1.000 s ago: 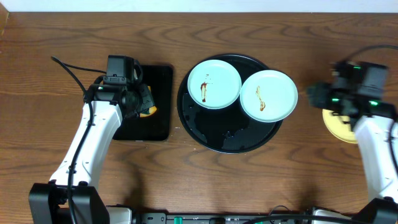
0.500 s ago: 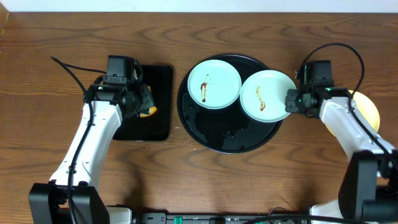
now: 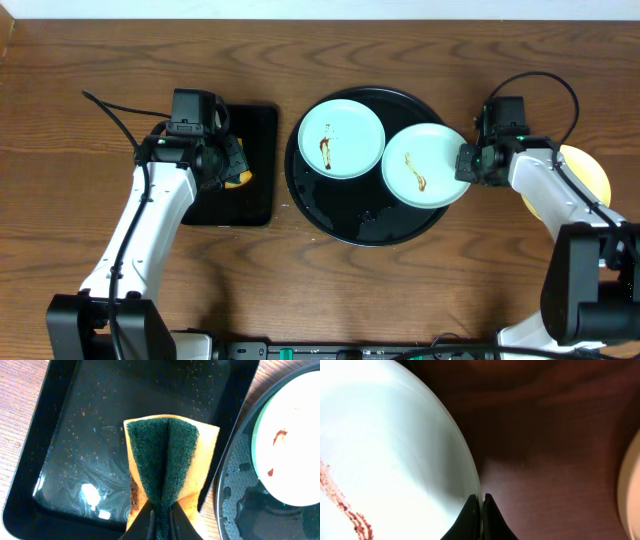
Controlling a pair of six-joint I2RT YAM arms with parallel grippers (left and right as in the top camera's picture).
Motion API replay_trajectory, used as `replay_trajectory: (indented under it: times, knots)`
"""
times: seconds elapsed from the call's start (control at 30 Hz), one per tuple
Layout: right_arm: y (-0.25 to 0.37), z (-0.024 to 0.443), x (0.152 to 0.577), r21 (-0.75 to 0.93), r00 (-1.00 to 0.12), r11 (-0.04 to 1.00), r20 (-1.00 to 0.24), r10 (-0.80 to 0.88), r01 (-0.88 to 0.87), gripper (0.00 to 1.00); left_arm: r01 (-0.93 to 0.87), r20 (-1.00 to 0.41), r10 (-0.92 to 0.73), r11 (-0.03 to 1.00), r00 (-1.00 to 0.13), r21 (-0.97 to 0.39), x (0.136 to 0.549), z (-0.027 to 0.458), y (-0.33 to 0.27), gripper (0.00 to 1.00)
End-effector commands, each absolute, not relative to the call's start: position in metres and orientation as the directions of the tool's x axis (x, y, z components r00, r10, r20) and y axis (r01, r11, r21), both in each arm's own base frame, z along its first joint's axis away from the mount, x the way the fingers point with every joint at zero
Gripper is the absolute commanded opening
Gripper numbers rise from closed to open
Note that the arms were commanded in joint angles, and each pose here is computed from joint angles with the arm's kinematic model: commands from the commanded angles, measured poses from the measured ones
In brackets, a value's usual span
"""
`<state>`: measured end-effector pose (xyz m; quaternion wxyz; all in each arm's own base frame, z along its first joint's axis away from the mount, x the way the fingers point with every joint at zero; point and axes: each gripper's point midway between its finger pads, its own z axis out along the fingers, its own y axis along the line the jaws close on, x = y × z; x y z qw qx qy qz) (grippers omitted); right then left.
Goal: Clean dirty plates on tray and stack at the side
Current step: 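Grasp the rim of the right light-blue plate with the right gripper, then scrub the light-blue plate with the sponge in the left gripper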
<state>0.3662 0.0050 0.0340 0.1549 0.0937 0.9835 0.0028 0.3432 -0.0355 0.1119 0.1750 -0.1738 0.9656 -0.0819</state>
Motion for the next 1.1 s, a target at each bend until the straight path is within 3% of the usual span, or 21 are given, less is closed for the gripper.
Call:
replay_trajectory:
  times: [0.0,0.17,0.27,0.57,0.73,1.07]
  knots:
    - [0.009,0.059,0.363,0.043,-0.918,0.983,-0.352,0.181,0.178,0.01,-0.305,-0.297,-0.372,0.919,-0.879,-0.25,0.342,0.114,-0.04,0.08]
    - [0.029,0.083,0.357,0.068,-0.911,0.99,-0.387,0.141,0.124,0.01,-0.223,-0.235,-0.337,0.887,-0.912,-0.405,0.338,0.121,-0.077,0.08]
    - [0.044,0.081,0.344,0.075,-0.928,0.989,-0.345,0.142,0.124,0.01,-0.146,-0.216,-0.277,0.867,-0.936,-0.477,0.333,0.126,-0.106,0.07]
    - [0.067,0.071,0.321,0.054,-0.948,0.986,-0.27,0.166,0.158,0.01,0.074,-0.266,-0.075,0.857,-0.961,-0.51,0.312,0.135,-0.195,0.07]
    - [0.08,0.07,0.313,0.051,-0.959,0.992,-0.252,0.127,0.118,0.01,0.232,-0.363,0.025,0.81,-0.931,-0.539,0.306,0.147,-0.248,0.08]
    - [0.082,0.067,0.301,0.034,-0.971,0.993,-0.211,0.116,0.111,0.01,0.219,-0.288,0.059,0.798,-0.956,-0.561,0.293,0.116,-0.286,0.08]
